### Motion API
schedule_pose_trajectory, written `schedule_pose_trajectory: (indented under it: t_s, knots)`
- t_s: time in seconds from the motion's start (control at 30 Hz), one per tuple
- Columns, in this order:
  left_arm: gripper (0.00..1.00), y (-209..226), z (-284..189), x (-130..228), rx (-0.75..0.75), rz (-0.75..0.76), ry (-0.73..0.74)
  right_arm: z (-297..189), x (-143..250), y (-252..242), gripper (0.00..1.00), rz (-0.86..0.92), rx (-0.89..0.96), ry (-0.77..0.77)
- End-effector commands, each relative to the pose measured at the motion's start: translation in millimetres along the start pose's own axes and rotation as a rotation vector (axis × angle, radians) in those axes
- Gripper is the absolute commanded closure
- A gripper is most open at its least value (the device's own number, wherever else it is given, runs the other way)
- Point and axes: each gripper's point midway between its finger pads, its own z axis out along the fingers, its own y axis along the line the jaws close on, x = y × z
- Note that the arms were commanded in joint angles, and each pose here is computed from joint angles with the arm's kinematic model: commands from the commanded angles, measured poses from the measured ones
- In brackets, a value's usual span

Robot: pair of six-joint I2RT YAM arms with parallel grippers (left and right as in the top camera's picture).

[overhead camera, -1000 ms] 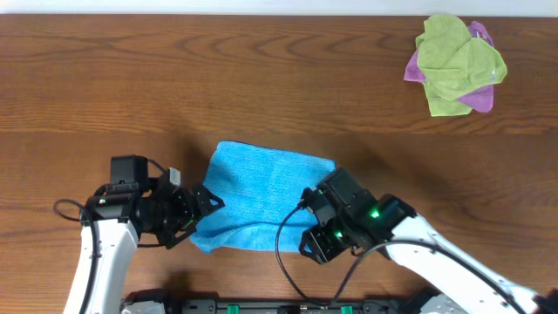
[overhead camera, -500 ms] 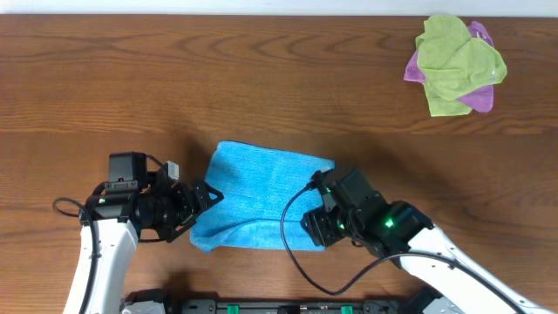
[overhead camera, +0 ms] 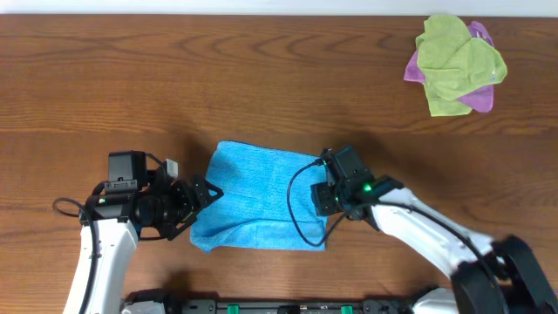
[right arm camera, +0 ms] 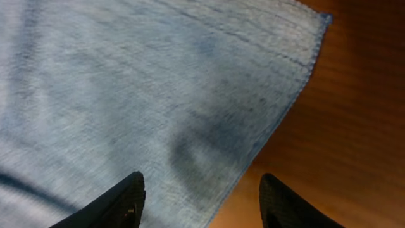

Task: Fold the cloth

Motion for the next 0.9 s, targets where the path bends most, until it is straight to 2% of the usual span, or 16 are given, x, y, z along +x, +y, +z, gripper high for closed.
schedule_pose_trajectory:
  t_s: [0.0, 0.07, 0.17, 0.27, 0.33, 0.43, 0.53, 0.87]
  knots:
    - [0.06, -8.8, -5.6, -4.1, 0.028, 0.003, -0.013, 9.0, -1.4, -10.1, 0.44, 0.027, 0.023, 0.003]
    - [0.05, -8.8, -5.6, -4.1, 0.028, 0.002, -0.013, 11.9, -4.8, -11.0, 0.49, 0.034, 0.019, -0.006]
    - [0.06, -9.1, -5.6, -4.7, 0.029, -0.01, -0.015, 12.1, -10.4, -10.3, 0.62, 0.035, 0.014, -0.028]
    - [0.06, -11.3, -5.7, -6.3, 0.039, -0.014, -0.019, 12.3, -14.9, -9.0, 0.65, 0.034, 0.008, -0.046]
    - [0.06, -12.1, -5.8, -7.4, 0.042, -0.018, -0.023, 13.6, -17.4, -8.4, 0.7, 0.033, 0.005, -0.055]
    - [0.06, -13.5, -6.1, -9.2, 0.047, -0.022, -0.03, 18.4, -18.6, -9.1, 0.81, 0.035, 0.006, -0.057]
    - [0.06, -16.3, -7.6, -10.9, 0.054, -0.016, -0.035, 23.7, -20.4, -14.7, 0.99, 0.047, 0.017, -0.059]
    - [0.06, -26.2, -14.4, -18.3, 0.068, 0.003, -0.06, 23.1, -58.8, -47.7, 0.99, 0.137, 0.045, -0.197]
